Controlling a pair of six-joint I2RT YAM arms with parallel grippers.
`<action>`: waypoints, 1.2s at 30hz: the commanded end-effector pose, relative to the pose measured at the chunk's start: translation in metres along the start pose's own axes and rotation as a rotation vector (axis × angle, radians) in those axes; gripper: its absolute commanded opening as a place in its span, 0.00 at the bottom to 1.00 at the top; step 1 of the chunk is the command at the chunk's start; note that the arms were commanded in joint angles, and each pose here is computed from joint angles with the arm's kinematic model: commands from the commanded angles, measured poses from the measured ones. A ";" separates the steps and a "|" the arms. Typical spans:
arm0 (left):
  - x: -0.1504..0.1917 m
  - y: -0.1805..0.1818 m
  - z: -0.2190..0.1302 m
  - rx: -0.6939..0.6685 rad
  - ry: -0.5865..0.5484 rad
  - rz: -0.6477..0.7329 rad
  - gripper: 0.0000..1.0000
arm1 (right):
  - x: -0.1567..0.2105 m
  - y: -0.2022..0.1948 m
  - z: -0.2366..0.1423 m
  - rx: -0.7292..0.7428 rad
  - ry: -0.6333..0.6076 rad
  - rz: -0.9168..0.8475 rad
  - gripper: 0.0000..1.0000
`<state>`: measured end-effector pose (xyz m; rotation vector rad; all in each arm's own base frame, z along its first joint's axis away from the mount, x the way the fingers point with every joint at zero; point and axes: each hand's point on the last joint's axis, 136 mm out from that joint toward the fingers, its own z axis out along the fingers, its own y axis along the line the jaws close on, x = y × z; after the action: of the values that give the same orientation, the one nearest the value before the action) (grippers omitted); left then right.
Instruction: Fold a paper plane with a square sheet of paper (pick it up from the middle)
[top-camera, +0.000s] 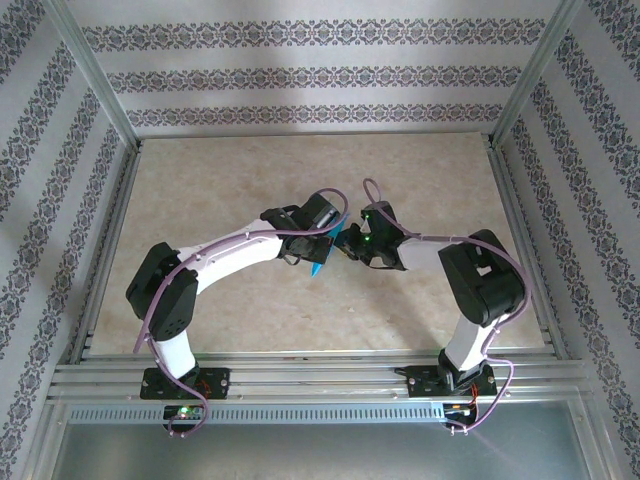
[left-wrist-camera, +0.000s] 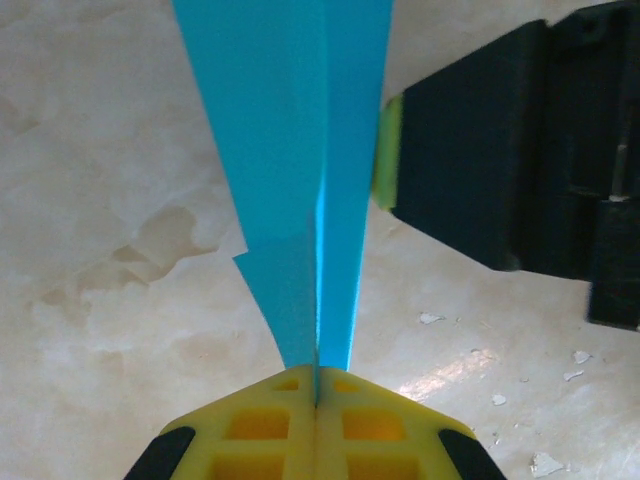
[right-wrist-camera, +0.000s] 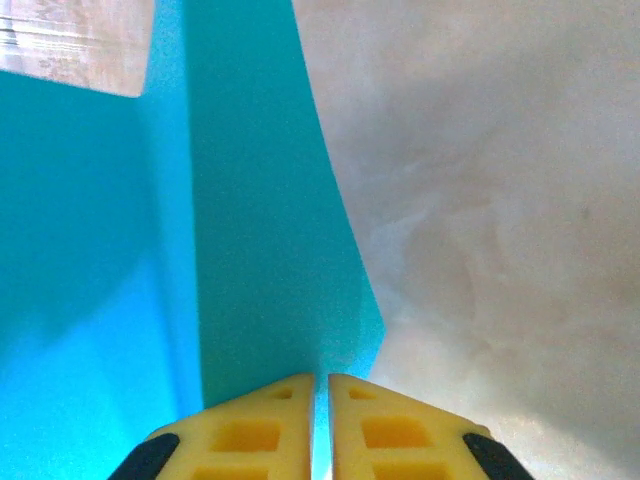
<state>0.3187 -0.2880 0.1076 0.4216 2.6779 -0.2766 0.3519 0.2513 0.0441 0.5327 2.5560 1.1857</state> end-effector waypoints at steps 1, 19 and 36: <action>-0.007 -0.007 -0.004 0.064 -0.029 -0.021 0.00 | 0.002 0.007 0.011 -0.028 0.017 -0.010 0.10; 0.004 -0.033 0.025 0.240 -0.015 0.011 0.00 | 0.003 -0.024 0.012 -0.001 0.012 0.024 0.09; 0.014 -0.030 0.045 0.326 0.013 -0.081 0.00 | -0.003 -0.060 -0.024 0.072 -0.052 0.064 0.14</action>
<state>0.3104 -0.3117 0.0642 0.4240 2.6953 -0.6376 0.3391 0.2099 0.0190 0.6429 2.5441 1.1467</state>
